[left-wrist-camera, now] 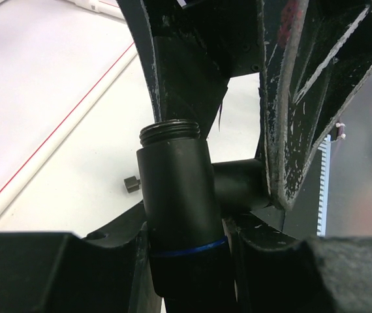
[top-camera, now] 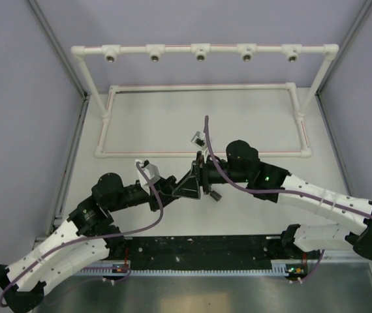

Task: Install the water faucets
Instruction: Adjust the water faucet, then pick up the adaptor at the center of the board.

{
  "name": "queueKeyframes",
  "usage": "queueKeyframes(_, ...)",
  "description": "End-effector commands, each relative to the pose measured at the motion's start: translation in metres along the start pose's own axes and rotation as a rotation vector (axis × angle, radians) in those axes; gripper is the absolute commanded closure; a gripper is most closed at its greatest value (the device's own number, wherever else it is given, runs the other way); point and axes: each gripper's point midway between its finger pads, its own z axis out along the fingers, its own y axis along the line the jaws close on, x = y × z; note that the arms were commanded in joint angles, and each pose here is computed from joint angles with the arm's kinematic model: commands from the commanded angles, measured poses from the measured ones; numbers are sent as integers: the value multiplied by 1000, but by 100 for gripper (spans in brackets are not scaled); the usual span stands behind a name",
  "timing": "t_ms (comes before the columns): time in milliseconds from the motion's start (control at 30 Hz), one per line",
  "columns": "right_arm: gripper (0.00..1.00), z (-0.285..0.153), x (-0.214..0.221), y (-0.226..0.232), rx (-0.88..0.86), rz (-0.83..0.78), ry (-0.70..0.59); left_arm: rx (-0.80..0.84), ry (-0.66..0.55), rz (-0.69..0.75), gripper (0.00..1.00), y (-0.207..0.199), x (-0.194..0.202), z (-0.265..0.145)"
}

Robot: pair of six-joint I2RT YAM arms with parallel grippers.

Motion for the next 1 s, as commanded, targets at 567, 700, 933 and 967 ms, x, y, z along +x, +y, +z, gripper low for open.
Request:
queueKeyframes(567, 48, -18, 75, -57, 204, 58, 207, 57, -397, 135, 100, -28, -112, -32)
queueKeyframes(700, 48, -20, 75, -65, 247, 57, 198, 56, -382, 141, 100, -27, -108, -31)
queueKeyframes(933, 46, -42, 56, -90, 407, 129, 82, 7, -293, 124, 100, -16, -76, -29)
queueKeyframes(967, 46, -46, 56, -97, 432, 158, 72, -2, -285, 122, 100, -15, -72, -30)
